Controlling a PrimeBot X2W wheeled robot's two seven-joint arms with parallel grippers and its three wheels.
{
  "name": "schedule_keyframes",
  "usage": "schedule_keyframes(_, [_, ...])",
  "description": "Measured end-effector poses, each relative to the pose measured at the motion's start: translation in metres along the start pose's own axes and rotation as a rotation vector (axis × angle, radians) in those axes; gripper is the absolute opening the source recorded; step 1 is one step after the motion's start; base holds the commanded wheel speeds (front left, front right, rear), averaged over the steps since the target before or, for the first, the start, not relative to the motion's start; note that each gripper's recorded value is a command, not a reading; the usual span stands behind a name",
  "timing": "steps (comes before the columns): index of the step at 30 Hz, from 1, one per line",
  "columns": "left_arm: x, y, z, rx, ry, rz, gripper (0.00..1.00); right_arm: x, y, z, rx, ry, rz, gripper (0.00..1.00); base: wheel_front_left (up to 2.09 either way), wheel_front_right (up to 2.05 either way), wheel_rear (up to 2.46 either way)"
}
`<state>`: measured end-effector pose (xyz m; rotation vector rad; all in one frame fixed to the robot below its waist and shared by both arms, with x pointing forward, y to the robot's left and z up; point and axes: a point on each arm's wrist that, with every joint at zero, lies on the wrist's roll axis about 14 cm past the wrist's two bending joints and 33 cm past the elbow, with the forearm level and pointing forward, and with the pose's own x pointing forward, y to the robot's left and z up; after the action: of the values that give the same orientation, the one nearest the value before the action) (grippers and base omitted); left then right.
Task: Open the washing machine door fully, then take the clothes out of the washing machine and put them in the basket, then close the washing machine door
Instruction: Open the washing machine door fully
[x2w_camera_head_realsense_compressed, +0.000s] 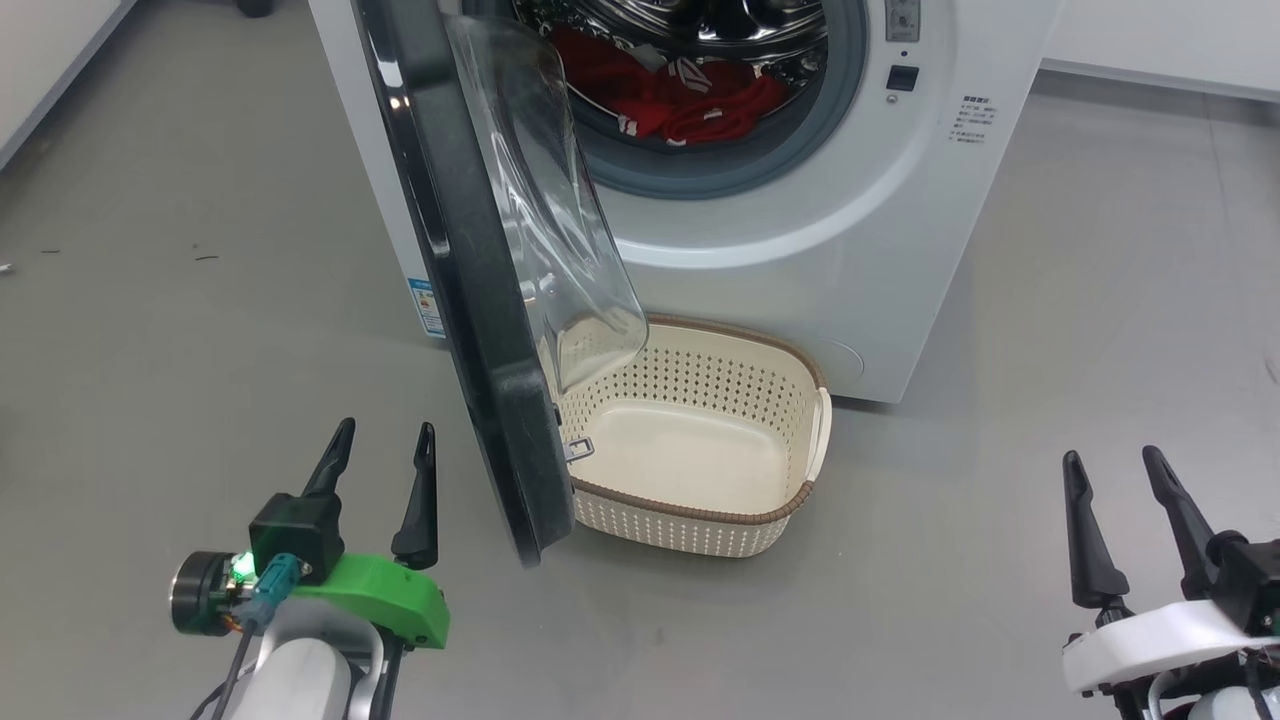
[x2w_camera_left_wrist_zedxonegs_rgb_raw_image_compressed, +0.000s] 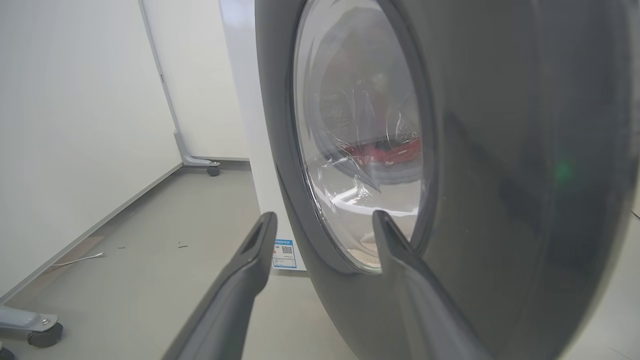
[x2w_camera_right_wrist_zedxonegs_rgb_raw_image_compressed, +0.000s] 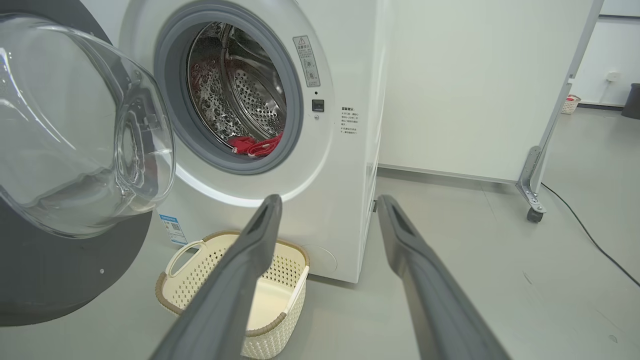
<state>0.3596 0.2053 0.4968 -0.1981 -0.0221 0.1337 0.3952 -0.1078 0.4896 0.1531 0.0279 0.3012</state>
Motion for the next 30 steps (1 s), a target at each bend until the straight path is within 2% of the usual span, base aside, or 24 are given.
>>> schedule_keyframes(8, [0.0,0.002,-0.001,0.007,0.003,0.004,1.0,-0.006,0.019,-0.008,0.016,0.013,0.023,1.0,0.0,0.0,0.0])
schedule_keyframes(30, [-0.002,0.004,0.0,0.006,0.001,0.008,1.0,-0.018,0.03,-0.019,0.032,0.037,0.014,1.0,0.0,0.0,0.0])
